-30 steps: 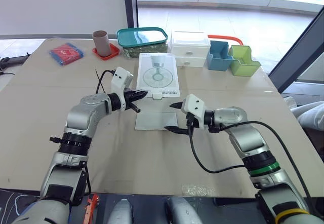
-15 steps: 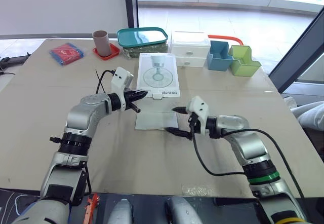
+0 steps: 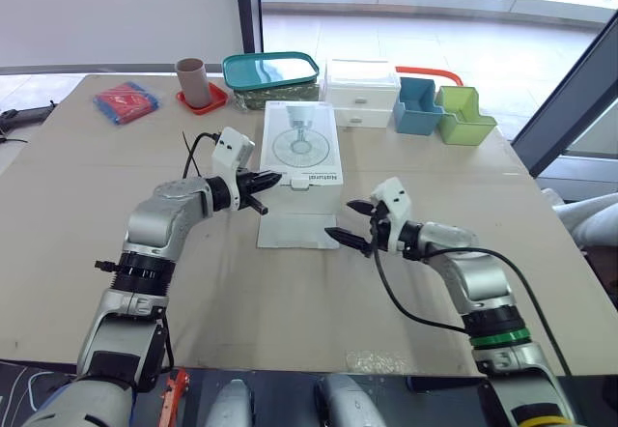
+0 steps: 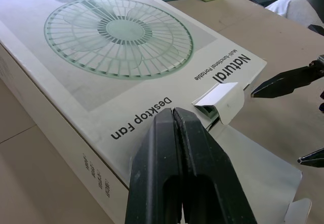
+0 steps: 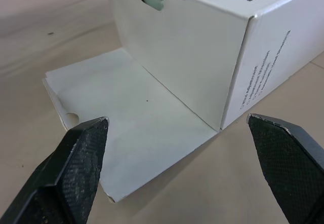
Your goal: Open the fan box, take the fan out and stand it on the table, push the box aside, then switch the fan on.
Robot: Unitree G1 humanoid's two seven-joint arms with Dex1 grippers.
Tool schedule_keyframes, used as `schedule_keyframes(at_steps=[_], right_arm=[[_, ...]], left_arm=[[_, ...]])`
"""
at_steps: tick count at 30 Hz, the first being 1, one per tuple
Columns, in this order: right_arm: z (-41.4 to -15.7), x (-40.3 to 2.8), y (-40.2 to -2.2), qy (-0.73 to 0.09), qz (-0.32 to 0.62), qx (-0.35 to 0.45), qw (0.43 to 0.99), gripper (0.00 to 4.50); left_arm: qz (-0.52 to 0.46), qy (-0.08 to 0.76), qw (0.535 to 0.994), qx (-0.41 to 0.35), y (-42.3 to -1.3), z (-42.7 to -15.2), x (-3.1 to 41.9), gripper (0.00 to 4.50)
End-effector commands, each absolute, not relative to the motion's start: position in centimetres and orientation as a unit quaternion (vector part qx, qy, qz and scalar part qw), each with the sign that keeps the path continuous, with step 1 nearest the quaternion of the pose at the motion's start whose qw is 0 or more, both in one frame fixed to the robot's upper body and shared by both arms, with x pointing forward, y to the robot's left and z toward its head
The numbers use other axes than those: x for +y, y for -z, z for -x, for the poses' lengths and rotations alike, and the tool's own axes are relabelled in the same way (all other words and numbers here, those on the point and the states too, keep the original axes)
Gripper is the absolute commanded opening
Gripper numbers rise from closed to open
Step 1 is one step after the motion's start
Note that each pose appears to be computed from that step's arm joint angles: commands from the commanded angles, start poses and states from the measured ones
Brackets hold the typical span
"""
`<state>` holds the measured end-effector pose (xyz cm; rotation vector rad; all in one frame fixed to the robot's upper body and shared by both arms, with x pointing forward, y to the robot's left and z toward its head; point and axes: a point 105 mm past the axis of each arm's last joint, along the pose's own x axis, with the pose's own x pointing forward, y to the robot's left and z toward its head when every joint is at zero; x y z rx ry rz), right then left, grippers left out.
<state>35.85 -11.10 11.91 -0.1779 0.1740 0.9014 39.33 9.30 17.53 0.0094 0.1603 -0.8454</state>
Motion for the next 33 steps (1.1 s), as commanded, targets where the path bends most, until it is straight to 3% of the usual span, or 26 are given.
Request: schedule_keyframes(at_steps=[1,8,20,33], right_arm=[[-36.6,-10.4,-12.8,-0.436,0.098,0.06,0.893,4.5],[-36.8,-9.5,-13.2,-0.449,0.1,0.051,0.886,4.5],[-34.7,-8.1,-13.7,-0.505,0.081,0.057,0.858,4.5],[-33.8,-7.9,-13.5,-0.512,0.087,0.066,0.852,4.5]], left_arm=[[-0.007,0.41,0.91,0.068,-18.4,-39.5,9.2,0.1],[-0.007,0.408,0.91,0.068,-18.5,-39.4,9.3,0.1],[-0.009,0.409,0.91,0.071,-18.2,-39.3,9.3,0.1],[-0.006,0.414,0.908,0.072,-17.9,-39.2,8.9,0.1]])
